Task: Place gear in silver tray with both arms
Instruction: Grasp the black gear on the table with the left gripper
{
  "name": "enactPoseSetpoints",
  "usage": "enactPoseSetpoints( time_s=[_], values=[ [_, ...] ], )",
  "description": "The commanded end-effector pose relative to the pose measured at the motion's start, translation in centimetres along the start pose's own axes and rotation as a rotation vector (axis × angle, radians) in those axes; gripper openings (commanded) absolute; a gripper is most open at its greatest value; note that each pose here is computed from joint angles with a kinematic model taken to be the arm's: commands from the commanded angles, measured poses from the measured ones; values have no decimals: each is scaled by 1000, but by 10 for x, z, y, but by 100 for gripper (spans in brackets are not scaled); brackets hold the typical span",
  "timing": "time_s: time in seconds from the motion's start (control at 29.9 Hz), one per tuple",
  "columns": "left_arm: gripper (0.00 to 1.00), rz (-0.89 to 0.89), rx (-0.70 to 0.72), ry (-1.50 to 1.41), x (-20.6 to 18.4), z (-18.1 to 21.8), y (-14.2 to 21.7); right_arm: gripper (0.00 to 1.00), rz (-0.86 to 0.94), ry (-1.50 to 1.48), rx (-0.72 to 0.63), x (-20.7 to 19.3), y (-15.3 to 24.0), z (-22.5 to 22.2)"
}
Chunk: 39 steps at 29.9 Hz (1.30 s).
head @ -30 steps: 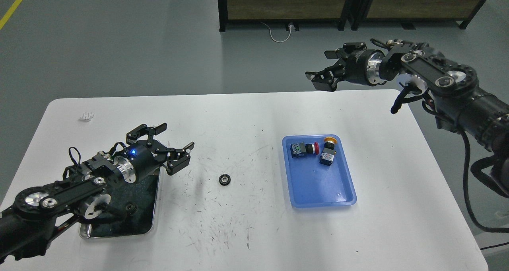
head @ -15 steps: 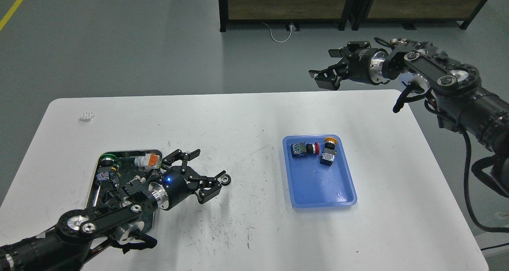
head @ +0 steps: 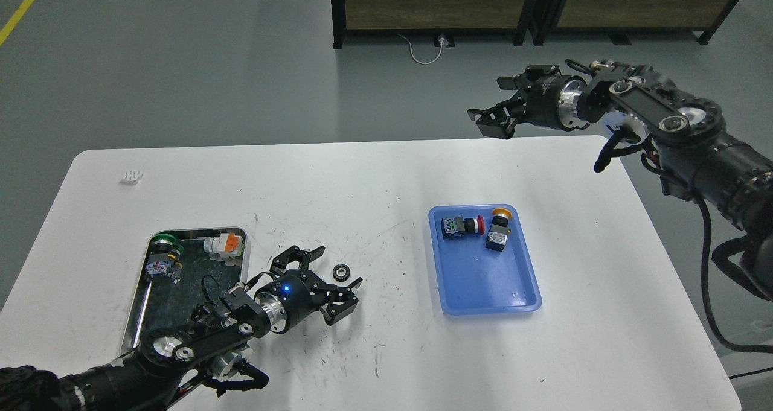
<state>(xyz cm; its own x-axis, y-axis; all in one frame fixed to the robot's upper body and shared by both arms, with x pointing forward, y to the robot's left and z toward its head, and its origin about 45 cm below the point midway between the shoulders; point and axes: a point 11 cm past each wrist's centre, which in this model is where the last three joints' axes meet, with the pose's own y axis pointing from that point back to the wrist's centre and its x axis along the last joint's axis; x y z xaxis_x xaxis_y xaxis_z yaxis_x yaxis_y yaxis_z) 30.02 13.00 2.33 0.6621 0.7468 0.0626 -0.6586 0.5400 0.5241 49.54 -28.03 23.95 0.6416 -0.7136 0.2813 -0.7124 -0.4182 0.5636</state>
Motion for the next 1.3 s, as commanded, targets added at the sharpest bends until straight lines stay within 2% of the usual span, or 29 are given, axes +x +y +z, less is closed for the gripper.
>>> enactPoseSetpoints(
  time_s=[0.0, 0.2, 0.53, 0.77, 1.0, 1.27],
  values=[
    [97, 0, 2, 2, -1, -1, 0, 86, 1, 0, -1, -1, -1, 1],
    [95, 9, 6, 2, 0, -2, 0, 86, 5, -1, -2, 0, -1, 1],
    [77, 7, 17, 1, 0, -5, 0, 86, 4, -3, -5, -1, -1, 3],
    [61, -7, 31, -15, -4, -8, 0, 86, 4, -3, -5, -1, -1, 3],
    [39, -9, 40, -22, -3, -8, 0, 86, 3, -2, -6, -1, -1, 4],
    [23, -21, 43, -36, -3, -5, -1, 86, 3, -3, -8, -2, -1, 5]
  ],
)
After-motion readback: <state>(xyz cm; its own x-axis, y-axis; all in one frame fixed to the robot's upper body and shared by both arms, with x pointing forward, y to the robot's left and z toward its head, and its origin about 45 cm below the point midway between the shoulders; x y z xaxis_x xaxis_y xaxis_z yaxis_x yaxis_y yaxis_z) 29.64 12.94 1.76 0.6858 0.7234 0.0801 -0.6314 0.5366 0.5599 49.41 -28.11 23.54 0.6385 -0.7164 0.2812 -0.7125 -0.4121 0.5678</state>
